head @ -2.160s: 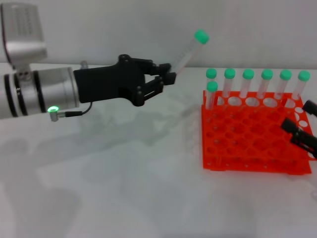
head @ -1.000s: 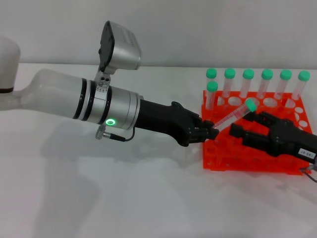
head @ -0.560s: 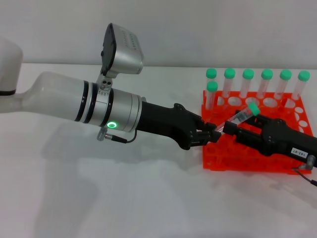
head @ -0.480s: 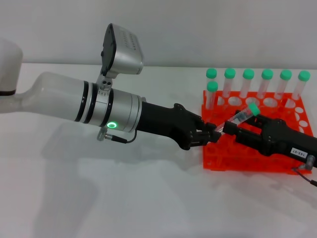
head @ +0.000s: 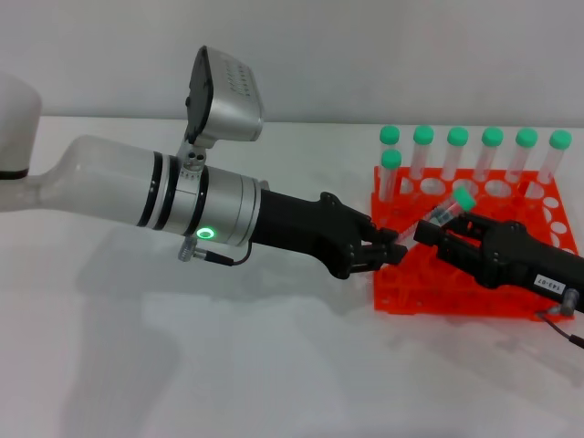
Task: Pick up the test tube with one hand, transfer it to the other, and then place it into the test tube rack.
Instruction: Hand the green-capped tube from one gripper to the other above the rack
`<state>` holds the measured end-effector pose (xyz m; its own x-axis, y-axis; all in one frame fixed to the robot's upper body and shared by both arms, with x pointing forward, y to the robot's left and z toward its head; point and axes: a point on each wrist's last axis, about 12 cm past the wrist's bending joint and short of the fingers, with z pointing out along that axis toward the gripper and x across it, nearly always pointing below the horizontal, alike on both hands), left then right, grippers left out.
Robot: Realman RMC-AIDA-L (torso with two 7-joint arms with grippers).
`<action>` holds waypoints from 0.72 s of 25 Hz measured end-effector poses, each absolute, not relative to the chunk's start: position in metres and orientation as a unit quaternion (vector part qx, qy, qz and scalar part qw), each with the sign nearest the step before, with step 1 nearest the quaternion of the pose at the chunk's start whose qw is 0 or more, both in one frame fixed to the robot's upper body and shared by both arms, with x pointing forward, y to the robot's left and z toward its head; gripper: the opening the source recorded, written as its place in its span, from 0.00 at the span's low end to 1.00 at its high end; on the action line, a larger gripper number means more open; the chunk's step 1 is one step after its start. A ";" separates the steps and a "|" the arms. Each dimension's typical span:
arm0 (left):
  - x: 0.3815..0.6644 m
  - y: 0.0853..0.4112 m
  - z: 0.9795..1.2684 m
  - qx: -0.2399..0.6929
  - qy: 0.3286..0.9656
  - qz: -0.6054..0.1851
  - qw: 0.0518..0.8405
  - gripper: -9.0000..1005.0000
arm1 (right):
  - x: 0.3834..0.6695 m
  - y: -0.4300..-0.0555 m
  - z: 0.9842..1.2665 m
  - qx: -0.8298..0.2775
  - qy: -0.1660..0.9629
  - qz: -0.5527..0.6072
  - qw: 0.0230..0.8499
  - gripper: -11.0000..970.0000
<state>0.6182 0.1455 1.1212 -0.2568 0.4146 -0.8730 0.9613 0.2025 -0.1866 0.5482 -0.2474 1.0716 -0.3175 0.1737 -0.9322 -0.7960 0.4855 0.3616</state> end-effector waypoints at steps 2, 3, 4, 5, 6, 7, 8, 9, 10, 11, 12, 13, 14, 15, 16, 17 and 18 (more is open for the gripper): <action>0.618 0.144 1.121 0.500 0.689 -0.390 0.352 0.20 | 0.548 -0.245 1.071 -0.230 0.673 0.454 0.537 0.56; 0.617 0.144 1.121 0.501 0.688 -0.391 0.352 0.20 | 0.548 -0.245 1.072 -0.230 0.673 0.454 0.537 0.52; 0.617 0.143 1.121 0.502 0.686 -0.392 0.352 0.20 | 0.548 -0.244 1.072 -0.230 0.672 0.455 0.537 0.49; 0.617 0.143 1.121 0.502 0.686 -0.392 0.352 0.20 | 0.549 -0.243 1.072 -0.231 0.671 0.456 0.537 0.45; 0.617 0.143 1.120 0.502 0.685 -0.392 0.352 0.20 | 0.549 -0.243 1.072 -0.231 0.671 0.456 0.537 0.41; 0.616 0.143 1.120 0.503 0.685 -0.392 0.352 0.20 | 0.549 -0.242 1.072 -0.231 0.671 0.456 0.537 0.41; 0.616 0.143 1.120 0.503 0.685 -0.392 0.352 0.20 | 0.549 -0.242 1.073 -0.232 0.670 0.456 0.537 0.41; 0.616 0.143 1.120 0.503 0.685 -0.392 0.352 0.20 | 0.550 -0.242 1.073 -0.232 0.670 0.456 0.537 0.41; 0.616 0.143 1.120 0.503 0.685 -0.392 0.352 0.20 | 0.550 -0.242 1.073 -0.232 0.670 0.457 0.538 0.41; 0.616 0.143 1.120 0.503 0.685 -0.392 0.352 0.20 | 0.550 -0.242 1.073 -0.232 0.670 0.457 0.538 0.41; 0.616 0.143 1.120 0.503 0.685 -0.392 0.352 0.20 | 0.550 -0.241 1.073 -0.232 0.669 0.456 0.538 0.41; 0.616 0.143 1.120 0.503 0.686 -0.391 0.352 0.20 | 0.551 -0.242 1.074 -0.231 0.669 0.456 0.539 0.40; 0.616 0.143 1.120 0.503 0.685 -0.391 0.353 0.20 | 0.551 -0.242 1.074 -0.230 0.669 0.456 0.540 0.40; 0.616 0.143 1.120 0.503 0.685 -0.391 0.353 0.20 | 0.551 -0.242 1.074 -0.229 0.669 0.456 0.540 0.39; 0.616 0.144 1.119 0.504 0.685 -0.390 0.354 0.20 | 0.551 -0.242 1.074 -0.229 0.669 0.456 0.541 0.38; 0.616 0.144 1.119 0.504 0.684 -0.389 0.354 0.20 | 0.551 -0.242 1.074 -0.229 0.669 0.456 0.541 0.38; 0.616 0.144 1.119 0.504 0.685 -0.388 0.355 0.20 | 0.551 -0.242 1.074 -0.230 0.668 0.456 0.541 0.37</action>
<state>0.6162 0.1443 1.1189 -0.2400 0.4147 -0.8777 0.9661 0.1907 -0.1741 0.5508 -0.2417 1.0739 -0.3093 0.1862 -0.9326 -0.8002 0.4789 0.3610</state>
